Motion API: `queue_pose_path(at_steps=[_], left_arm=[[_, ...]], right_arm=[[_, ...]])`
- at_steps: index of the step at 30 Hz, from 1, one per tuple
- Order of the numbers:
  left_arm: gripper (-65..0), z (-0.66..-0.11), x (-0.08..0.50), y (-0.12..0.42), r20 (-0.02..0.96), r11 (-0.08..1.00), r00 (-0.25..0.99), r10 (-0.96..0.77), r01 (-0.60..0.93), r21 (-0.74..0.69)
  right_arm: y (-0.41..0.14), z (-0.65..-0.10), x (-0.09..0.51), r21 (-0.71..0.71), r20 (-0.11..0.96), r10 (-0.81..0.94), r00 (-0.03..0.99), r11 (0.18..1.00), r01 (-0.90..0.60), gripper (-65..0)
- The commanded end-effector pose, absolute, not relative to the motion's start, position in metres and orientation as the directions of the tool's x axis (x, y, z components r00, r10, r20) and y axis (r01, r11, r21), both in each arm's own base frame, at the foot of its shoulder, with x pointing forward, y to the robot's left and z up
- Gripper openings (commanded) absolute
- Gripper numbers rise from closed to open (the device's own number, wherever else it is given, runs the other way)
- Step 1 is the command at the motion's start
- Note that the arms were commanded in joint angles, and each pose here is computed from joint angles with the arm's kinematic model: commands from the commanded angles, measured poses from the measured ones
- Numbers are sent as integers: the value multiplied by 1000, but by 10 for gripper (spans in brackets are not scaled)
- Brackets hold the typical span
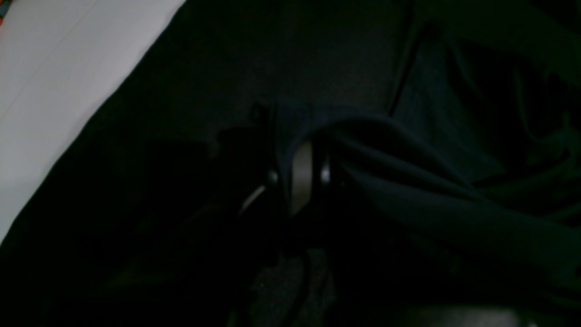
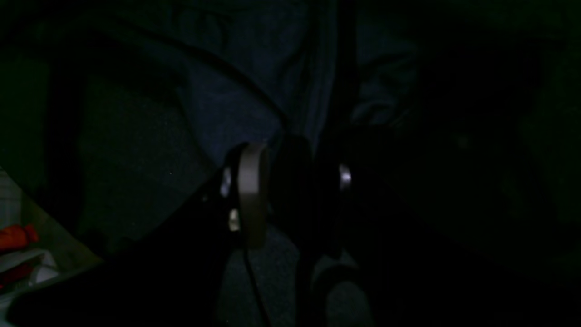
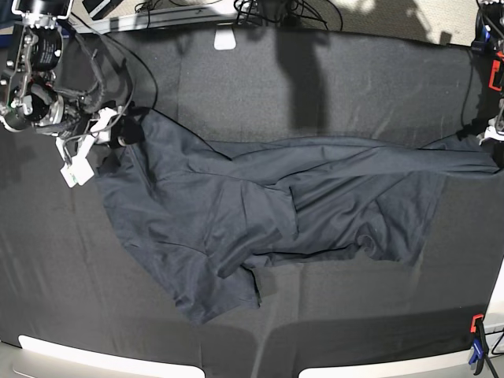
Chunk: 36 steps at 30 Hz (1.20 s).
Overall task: Layout the t-shirt on the table in an organized manner, then fold the t-shirt properly
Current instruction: 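Release the shirt and pull the right gripper back toward the collar, then grasp the shirt collar corner with the right gripper and hold it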
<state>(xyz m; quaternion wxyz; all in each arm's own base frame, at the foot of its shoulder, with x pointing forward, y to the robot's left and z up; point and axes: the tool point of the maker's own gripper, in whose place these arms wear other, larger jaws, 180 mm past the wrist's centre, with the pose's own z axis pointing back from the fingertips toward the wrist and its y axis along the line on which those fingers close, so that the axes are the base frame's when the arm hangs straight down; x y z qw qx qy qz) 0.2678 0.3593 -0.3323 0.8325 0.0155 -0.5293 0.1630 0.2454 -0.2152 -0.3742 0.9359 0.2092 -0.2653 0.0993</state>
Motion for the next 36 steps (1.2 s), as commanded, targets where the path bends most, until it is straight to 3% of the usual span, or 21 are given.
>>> queue_pose_path(at_steps=[1, 4, 13, 20, 26, 32, 36], left_arm=[[-650, -315, 274, 365, 911, 952, 344, 229, -276, -135], [-650, -316, 274, 365, 910, 952, 344, 229, -276, -135], [-650, -334, 260, 370, 870, 959, 464, 170, -280, -38], [-650, -344, 230, 385, 823, 965, 557, 112, -258, 44], [-650, -364, 193, 391, 716, 971, 688, 114, -231, 68], [-650, -374, 161, 399, 630, 973, 773, 82, -199, 118], [-650, -384, 149, 383, 569, 990, 820, 61, -122, 71]], right_arm=[[-217, -363, 253, 327, 577, 79, 813, 890, -319, -501], [-216, -366, 247, 326, 570, 95, 816, 885, -331, -650], [-234, -359, 186, 196, 515, 273, 812, 885, -421, -650], [-300, -327, 167, 47, 522, 223, 823, 956, -289, -650], [-330, -322, 162, -51, 496, 225, 838, 972, -231, -650], [-351, -329, 148, -151, 405, 263, 876, 964, -219, -650], [-352, -332, 139, -149, 380, 264, 887, 963, -223, -650]])
